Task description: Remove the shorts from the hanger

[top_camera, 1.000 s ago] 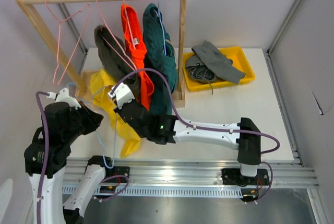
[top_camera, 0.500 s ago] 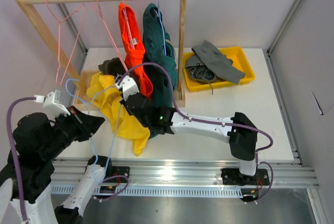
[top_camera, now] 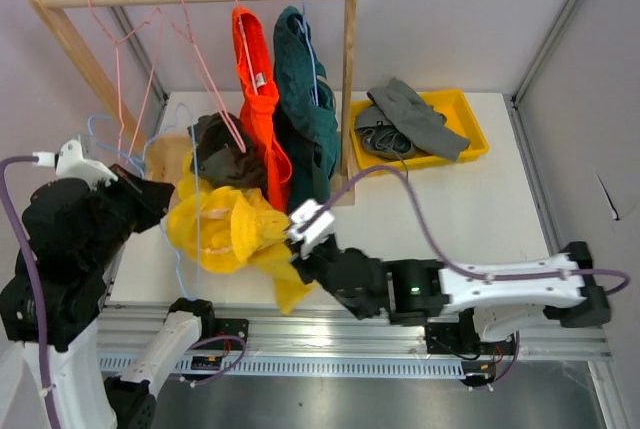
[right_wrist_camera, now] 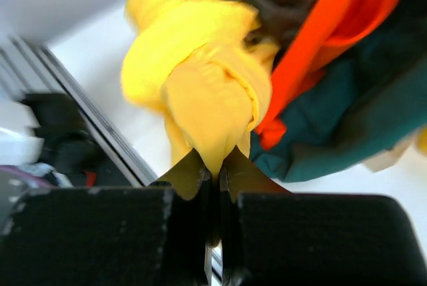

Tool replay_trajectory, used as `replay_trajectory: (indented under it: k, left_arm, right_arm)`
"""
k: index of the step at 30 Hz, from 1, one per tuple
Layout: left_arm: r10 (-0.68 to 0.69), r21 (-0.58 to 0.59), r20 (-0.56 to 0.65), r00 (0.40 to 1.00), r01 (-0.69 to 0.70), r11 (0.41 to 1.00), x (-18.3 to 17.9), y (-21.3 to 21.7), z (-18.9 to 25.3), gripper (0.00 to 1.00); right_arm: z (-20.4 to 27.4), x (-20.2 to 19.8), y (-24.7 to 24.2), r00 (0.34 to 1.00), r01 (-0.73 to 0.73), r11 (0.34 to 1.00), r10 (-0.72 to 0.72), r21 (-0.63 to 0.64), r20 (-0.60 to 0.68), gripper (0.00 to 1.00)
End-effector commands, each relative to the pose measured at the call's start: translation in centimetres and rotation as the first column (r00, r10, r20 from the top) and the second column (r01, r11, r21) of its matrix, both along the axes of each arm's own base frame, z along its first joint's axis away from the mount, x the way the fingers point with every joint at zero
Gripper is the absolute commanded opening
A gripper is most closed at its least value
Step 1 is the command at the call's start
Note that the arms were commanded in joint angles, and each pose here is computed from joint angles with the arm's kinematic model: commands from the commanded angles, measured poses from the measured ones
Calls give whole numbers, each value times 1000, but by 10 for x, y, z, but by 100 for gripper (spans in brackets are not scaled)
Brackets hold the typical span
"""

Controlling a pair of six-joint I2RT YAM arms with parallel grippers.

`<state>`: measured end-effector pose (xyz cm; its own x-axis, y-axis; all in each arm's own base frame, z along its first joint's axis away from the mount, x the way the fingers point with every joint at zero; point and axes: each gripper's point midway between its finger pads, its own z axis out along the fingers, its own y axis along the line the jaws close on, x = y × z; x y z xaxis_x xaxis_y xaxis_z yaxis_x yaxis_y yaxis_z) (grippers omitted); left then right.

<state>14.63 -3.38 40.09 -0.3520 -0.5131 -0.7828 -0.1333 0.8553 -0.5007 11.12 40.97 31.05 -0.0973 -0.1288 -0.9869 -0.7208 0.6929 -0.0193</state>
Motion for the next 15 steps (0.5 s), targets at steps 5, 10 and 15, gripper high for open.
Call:
replay_trajectory:
  k: [5,10,15]
  left_arm:
    - [47,88,153,987,-61,994,70,10,40,0]
    - [21,133,168,986,-44,990,119,5,46,0]
    - [-1,167,206,979,-34,985,150,2,63,0]
  right_arm:
    - [210,10,-116,984,83,956,-123,282,127,0]
    - [276,53,-161,932,211,931,-283,298,224,0]
    - [317,100,-184,887,283,906,-373,316,273,0]
